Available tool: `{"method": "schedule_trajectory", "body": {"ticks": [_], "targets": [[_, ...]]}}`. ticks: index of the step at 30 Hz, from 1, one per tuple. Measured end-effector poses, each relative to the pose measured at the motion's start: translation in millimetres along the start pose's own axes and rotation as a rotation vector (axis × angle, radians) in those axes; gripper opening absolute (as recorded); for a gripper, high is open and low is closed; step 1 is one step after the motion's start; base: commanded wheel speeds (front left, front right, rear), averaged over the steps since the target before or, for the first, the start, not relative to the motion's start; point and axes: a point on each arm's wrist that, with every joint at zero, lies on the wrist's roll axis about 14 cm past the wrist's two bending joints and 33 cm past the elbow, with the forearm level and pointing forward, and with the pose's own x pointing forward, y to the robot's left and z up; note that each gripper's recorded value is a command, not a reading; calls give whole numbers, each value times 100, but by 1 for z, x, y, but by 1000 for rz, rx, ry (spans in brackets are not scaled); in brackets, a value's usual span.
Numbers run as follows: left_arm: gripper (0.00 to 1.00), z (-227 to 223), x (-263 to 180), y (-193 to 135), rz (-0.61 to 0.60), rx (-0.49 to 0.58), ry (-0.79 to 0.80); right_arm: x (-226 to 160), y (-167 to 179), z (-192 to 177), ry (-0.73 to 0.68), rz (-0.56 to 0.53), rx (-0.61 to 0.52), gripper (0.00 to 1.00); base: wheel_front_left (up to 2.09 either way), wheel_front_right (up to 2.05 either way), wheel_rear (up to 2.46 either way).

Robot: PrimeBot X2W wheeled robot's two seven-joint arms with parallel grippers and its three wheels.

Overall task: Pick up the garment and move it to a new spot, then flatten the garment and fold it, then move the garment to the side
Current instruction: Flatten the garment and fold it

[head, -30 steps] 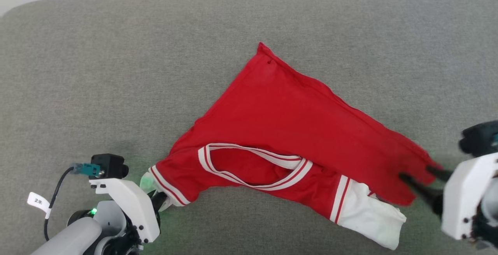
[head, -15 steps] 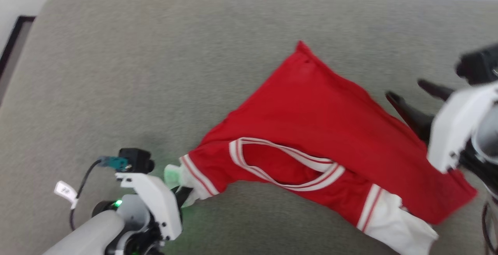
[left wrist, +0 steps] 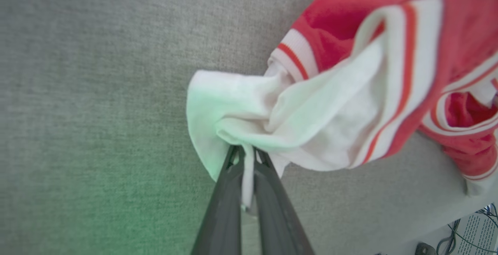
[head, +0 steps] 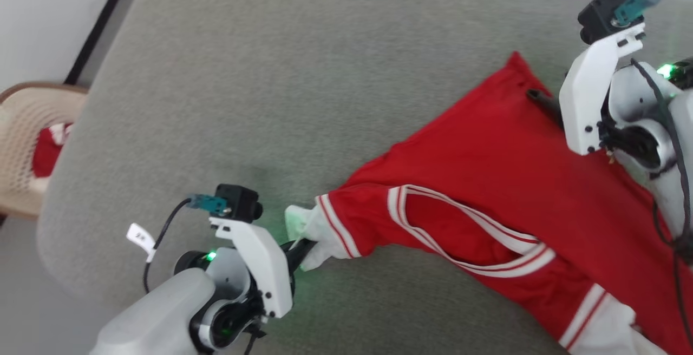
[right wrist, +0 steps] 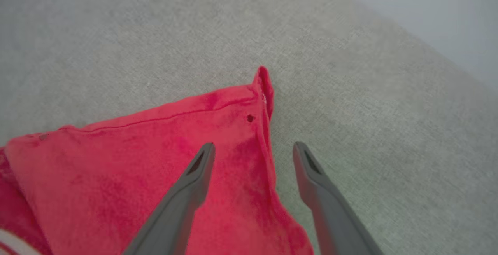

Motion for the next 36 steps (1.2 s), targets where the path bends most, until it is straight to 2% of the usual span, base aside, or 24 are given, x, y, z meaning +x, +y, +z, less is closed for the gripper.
{"method": "schedule_trajectory", "body": {"ticks": [7, 12, 13, 14, 22, 28, 36], "targets": [[0, -2, -1, 9, 18, -29, -7, 41, 4, -35, 249, 18, -21, 100, 0, 0, 0], [0, -3, 1, 16, 32, -40, -5, 52, 7, -51, 358, 30, -21, 100, 0, 0, 0], [0, -3, 2, 16, 32, -39, -3, 53, 6, -52, 365, 29, -12, 25, 0, 0, 0], [0, -3, 3, 17, 32, -37, -1, 53, 6, -51, 365, 31, -10, 0, 0, 0, 0], [0, 34, 4, 30, 52, 28, -18, 35, -12, -23, 202, -5, -6, 0, 0, 0, 0], [0, 104, -5, 36, 82, 123, -93, -9, -44, 22, 9, -77, -8, 0, 0, 0, 0], [0, 204, -23, 0, 67, 237, -220, -83, -79, 61, -188, -181, 29, 0, 0, 0, 0]]}}
